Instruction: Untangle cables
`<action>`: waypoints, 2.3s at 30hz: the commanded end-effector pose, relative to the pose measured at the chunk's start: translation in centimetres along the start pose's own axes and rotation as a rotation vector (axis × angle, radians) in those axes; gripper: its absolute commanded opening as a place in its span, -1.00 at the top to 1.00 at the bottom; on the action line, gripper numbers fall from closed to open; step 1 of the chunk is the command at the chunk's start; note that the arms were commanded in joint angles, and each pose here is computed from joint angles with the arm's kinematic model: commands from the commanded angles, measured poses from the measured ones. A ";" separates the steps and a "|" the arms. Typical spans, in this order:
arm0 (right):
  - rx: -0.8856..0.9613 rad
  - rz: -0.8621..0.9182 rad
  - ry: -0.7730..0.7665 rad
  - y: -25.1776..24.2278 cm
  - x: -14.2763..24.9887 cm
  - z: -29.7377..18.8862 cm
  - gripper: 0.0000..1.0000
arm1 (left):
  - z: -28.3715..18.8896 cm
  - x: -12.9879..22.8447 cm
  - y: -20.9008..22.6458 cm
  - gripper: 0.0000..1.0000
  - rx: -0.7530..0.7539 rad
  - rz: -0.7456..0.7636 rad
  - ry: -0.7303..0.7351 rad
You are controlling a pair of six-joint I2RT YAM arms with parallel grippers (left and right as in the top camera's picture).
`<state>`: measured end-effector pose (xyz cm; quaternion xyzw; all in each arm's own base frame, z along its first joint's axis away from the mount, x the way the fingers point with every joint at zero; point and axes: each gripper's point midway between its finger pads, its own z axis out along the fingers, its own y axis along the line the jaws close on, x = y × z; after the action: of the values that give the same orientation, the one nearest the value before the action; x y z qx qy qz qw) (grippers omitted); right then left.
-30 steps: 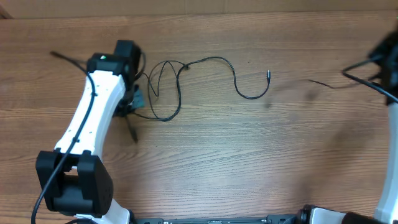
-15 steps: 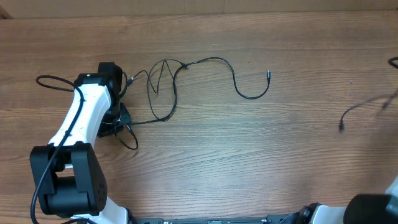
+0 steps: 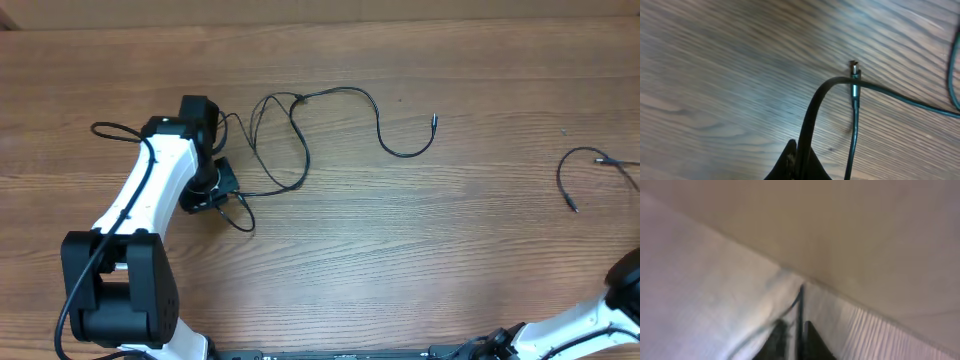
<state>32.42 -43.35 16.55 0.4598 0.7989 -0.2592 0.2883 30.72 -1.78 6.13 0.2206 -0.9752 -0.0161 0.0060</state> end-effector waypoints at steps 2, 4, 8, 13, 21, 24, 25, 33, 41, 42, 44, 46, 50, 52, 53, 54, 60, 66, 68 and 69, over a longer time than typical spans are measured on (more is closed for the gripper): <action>-0.023 -0.004 0.053 0.3 1.5 1.5 -0.23 | 0.1 0.7 -2.6 0.92 0.076 0.033 0.011; -0.021 0.006 0.072 0.3 2.0 1.6 -0.96 | 0.0 0.7 -4.0 0.91 0.118 0.085 -0.003; -0.024 0.077 0.065 0.1 1.3 0.2 -0.99 | -0.5 1.0 -7.4 0.92 0.230 0.230 -0.029; -0.224 0.112 -0.019 3.1 -2.0 -5.9 -1.00 | -2.3 1.7 -10.5 0.92 0.352 0.426 -0.052; -0.512 0.057 -0.044 10.4 -2.1 -16.2 -0.99 | -6.0 1.8 -11.1 0.92 0.413 0.558 -0.131; -0.379 0.192 0.045 9.6 0.0 -15.9 -1.00 | -6.4 1.8 -10.7 0.91 0.397 0.565 -0.146; -0.343 0.205 0.081 9.5 1.1 -15.6 -0.99 | -6.3 1.8 -10.3 0.92 0.375 0.562 -0.144; -0.644 0.109 0.439 15.0 8.8 -19.0 -0.99 | -6.4 1.7 -10.6 0.91 0.390 0.564 -0.151; -1.019 -0.250 0.573 24.9 19.5 -24.7 -1.00 | -7.8 2.3 -12.0 0.91 0.489 0.580 -0.150; -1.048 -0.284 0.578 26.0 21.0 -25.3 -0.99 | -7.9 2.4 -11.9 0.91 0.487 0.580 -0.149; -1.126 -0.361 0.595 28.1 24.4 -27.0 -1.00 | -8.2 2.5 -11.7 0.91 0.485 0.579 -0.153; -1.190 -0.437 0.594 29.8 27.6 -28.6 -0.91 | -8.6 2.6 -11.6 0.91 0.489 0.580 -0.163; -1.311 -0.620 0.538 32.4 33.5 -32.4 -0.60 | -9.7 2.7 -11.5 0.91 0.502 0.585 -0.193; -1.344 -0.664 0.555 32.9 35.8 -34.3 -0.62 | -10.3 2.8 -11.4 0.91 0.507 0.587 -0.208; -1.352 -0.674 0.570 33.0 36.8 -35.1 -0.69 | -10.5 2.8 -11.4 0.93 0.510 0.588 -0.216; -1.365 -0.694 0.585 33.1 37.9 -36.2 -0.71 | -10.8 2.8 -11.4 0.92 0.514 0.589 -0.224; -1.413 -0.809 0.572 33.4 41.5 -39.9 -0.72 | -12.6 2.9 -11.3 0.92 0.536 0.599 -0.282; -1.206 -0.656 0.613 33.5 42.1 -38.5 -0.77 | -15.1 2.7 -10.9 0.91 0.560 0.642 -0.385; -1.209 -0.656 0.606 33.6 42.0 -38.5 -0.69 | -15.7 2.7 -10.9 0.91 0.563 0.671 -0.414; -1.208 -0.653 0.601 33.7 41.9 -38.5 -0.68 | -16.1 2.8 -10.8 0.91 0.564 0.687 -0.431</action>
<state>35.73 22.99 9.39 -0.0274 0.9378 0.3067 0.1602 33.02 -13.08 19.17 -0.0924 -0.9529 0.2008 -0.2074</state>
